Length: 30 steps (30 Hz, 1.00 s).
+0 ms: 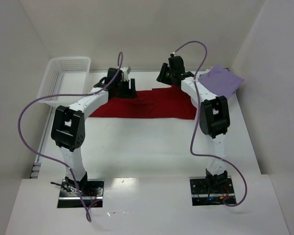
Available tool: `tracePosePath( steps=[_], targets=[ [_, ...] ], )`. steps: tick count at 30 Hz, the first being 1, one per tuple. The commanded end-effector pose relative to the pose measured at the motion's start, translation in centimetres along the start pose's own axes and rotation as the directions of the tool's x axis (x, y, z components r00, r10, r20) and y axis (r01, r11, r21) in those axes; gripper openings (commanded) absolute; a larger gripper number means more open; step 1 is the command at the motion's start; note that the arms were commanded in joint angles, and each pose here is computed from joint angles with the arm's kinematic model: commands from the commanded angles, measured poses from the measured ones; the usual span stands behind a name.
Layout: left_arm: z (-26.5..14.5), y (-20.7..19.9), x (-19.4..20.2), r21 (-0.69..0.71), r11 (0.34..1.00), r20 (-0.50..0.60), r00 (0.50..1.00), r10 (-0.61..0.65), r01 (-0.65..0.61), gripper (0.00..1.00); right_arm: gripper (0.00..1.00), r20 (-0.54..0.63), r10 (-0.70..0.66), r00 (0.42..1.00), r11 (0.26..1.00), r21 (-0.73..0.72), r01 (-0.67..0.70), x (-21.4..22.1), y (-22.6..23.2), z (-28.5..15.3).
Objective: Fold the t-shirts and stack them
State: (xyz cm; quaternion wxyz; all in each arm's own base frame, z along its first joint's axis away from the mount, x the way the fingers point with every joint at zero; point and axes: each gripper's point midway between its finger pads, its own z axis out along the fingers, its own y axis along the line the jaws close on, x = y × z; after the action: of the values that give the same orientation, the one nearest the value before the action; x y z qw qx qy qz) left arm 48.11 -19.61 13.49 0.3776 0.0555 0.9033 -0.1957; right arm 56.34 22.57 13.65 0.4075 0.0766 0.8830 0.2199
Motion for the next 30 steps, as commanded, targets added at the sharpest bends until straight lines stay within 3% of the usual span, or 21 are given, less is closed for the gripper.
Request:
tracePosePath(
  steps=[1,4,11,24,30],
  targets=[
    [1.2,-2.7,3.6,0.089,0.996,-0.083,0.996,0.036,-0.028,0.76,0.46,0.105,-0.018,0.994,1.000,0.013,0.016,-2.8,0.4,-3.6],
    [3.1,-3.9,4.5,0.106,0.993,-0.113,0.992,0.055,-0.043,0.76,0.54,0.098,-0.007,0.995,0.999,0.049,0.002,-2.0,-1.6,-4.2],
    [6.7,-4.1,5.1,0.081,0.996,-0.138,0.989,0.053,-0.042,0.76,0.55,0.076,0.037,0.996,0.995,0.089,-0.043,-0.2,-4.8,-5.6],
    [9.6,-1.5,2.0,-0.019,0.999,-0.073,0.997,0.028,-0.030,0.76,0.58,0.088,0.041,0.995,0.996,0.079,-0.048,-0.3,-4.9,-7.3],
    [10.8,-0.6,2.7,-0.051,0.998,-0.104,0.994,0.032,-0.038,0.76,0.59,0.079,0.031,0.996,0.996,0.085,-0.037,-0.1,-5.1,-7.3]
  ],
)
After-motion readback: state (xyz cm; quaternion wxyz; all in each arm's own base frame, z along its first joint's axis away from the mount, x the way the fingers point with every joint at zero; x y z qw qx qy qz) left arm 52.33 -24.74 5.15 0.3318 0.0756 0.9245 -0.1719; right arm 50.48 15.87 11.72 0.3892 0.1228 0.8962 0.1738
